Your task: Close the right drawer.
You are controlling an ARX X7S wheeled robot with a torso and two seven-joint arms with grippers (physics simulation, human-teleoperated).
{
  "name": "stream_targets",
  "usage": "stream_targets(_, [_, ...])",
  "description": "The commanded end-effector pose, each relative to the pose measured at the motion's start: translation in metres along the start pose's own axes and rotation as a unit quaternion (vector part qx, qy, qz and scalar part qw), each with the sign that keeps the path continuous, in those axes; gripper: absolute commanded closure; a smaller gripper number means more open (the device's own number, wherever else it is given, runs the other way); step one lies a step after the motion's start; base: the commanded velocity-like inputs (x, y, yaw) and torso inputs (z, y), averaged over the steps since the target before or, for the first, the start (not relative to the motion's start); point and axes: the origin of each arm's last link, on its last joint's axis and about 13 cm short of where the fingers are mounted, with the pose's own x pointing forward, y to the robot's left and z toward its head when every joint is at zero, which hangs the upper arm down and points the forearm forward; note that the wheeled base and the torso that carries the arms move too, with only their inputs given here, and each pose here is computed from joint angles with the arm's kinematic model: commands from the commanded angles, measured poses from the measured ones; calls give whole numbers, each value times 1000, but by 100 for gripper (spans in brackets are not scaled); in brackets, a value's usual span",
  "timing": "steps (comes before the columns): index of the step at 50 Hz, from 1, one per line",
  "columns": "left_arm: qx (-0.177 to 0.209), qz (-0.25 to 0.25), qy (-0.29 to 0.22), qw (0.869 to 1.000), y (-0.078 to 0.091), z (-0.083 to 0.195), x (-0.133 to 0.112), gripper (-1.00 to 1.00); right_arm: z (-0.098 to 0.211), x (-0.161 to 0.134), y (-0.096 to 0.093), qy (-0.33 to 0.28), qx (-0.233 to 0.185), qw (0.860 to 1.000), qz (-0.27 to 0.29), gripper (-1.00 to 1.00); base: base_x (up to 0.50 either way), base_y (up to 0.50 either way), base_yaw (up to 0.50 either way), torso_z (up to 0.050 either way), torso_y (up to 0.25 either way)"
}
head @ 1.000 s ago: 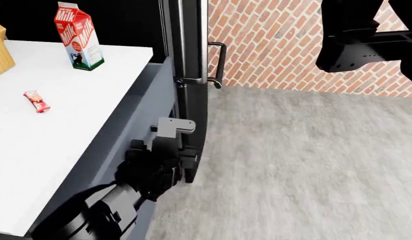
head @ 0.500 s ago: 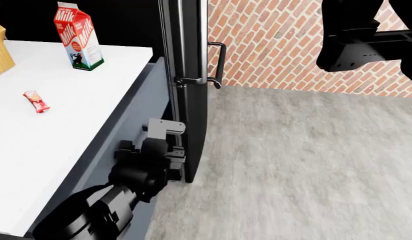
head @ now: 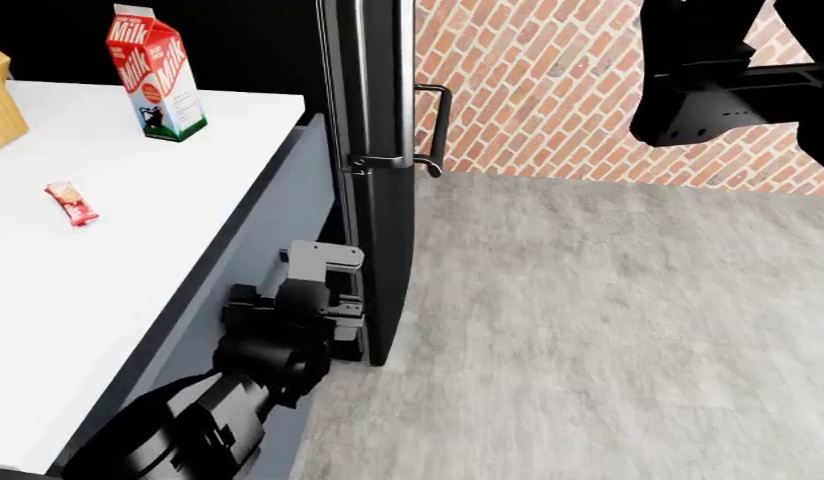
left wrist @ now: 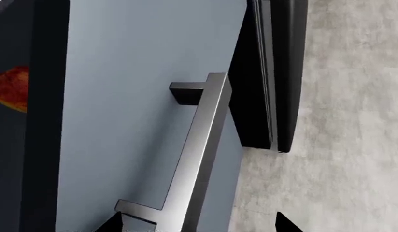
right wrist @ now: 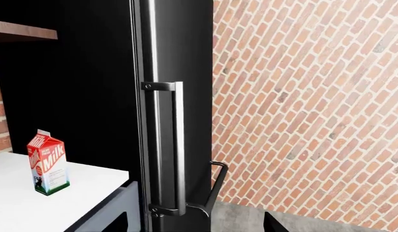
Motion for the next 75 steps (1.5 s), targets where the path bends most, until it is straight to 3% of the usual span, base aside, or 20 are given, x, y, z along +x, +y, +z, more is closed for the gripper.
stream_targets(1, [-26,33,31,999,20,-10,9,-100,0,0,0,0,0,1000,0,-100,0,0,0,0,0])
stream_targets(63, [-43,116,45,991,73,-18,24,-100,1,0,2,0,-2,1000,4,-100,0,0,0,0,0])
stream_targets(75, [-11,137,40,990,76,-22,25,-100,2,-1,3,-3,-3,1000,6,-100,0,0,0,0,0])
